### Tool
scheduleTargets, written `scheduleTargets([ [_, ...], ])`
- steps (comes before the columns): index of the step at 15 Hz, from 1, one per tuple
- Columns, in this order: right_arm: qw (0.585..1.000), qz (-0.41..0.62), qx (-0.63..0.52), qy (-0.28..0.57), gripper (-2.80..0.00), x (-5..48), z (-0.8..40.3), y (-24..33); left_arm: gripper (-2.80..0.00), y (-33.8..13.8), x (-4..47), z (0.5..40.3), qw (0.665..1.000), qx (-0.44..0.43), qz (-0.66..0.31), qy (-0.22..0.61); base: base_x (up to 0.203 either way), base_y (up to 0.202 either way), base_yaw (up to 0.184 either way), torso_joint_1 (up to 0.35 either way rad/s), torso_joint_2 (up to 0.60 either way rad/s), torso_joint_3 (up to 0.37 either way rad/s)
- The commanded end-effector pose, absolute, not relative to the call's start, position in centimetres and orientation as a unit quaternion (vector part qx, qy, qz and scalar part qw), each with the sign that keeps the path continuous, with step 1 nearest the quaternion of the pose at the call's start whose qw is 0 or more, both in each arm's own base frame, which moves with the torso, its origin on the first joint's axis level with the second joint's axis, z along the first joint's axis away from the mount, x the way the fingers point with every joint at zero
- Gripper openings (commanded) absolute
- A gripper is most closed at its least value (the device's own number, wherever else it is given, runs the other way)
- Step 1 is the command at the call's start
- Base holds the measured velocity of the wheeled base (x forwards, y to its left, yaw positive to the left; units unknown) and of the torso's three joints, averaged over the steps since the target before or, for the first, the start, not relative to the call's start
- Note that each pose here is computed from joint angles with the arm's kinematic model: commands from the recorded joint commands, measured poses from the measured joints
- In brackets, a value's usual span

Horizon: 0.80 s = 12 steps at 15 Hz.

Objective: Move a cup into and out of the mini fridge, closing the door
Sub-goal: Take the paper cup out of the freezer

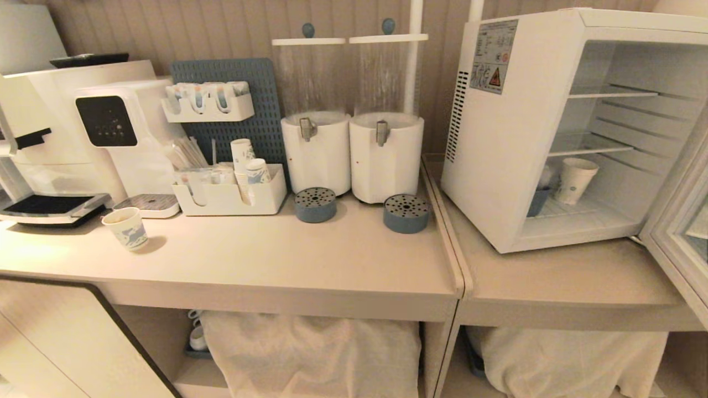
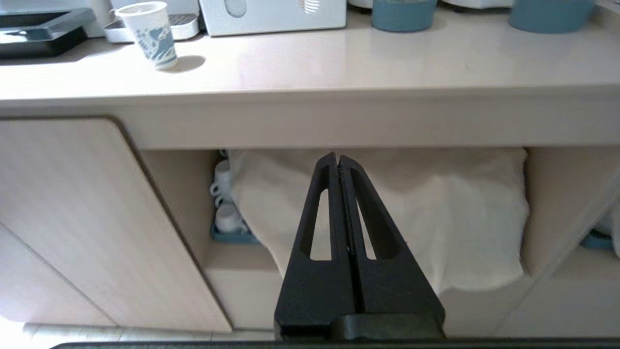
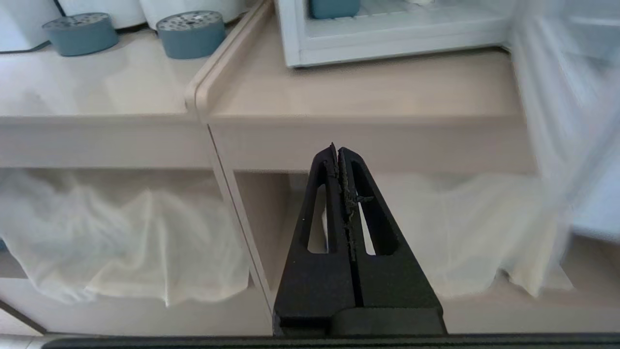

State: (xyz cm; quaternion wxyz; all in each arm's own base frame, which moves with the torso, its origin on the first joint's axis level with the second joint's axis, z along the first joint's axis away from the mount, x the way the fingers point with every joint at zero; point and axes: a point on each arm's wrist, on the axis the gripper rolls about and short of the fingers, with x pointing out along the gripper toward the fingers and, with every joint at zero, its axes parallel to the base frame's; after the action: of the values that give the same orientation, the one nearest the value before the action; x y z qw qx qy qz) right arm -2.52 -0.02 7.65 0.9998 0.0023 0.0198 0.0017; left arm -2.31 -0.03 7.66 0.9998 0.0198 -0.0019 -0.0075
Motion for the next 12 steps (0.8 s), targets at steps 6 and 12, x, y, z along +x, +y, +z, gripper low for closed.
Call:
scheduleTargets([
  [6,1.0,0.002,0.003,0.021,-2.8,-2.5,7.65,-0.02,-2.8,-0.02,-2.33,7.63,1.0,0.012,-0.007,-0.003,0.179,0.0,-0.001,0.004,0.0,0.0],
  [12,1.0,0.004,0.006,0.009,-2.8,-2.7,8.29,-0.02,-2.8,-0.01,-2.33,7.63,1.0,0.01,-0.005,-0.003,0.0,0.0,0.0,0.0,0.0,0.0],
])
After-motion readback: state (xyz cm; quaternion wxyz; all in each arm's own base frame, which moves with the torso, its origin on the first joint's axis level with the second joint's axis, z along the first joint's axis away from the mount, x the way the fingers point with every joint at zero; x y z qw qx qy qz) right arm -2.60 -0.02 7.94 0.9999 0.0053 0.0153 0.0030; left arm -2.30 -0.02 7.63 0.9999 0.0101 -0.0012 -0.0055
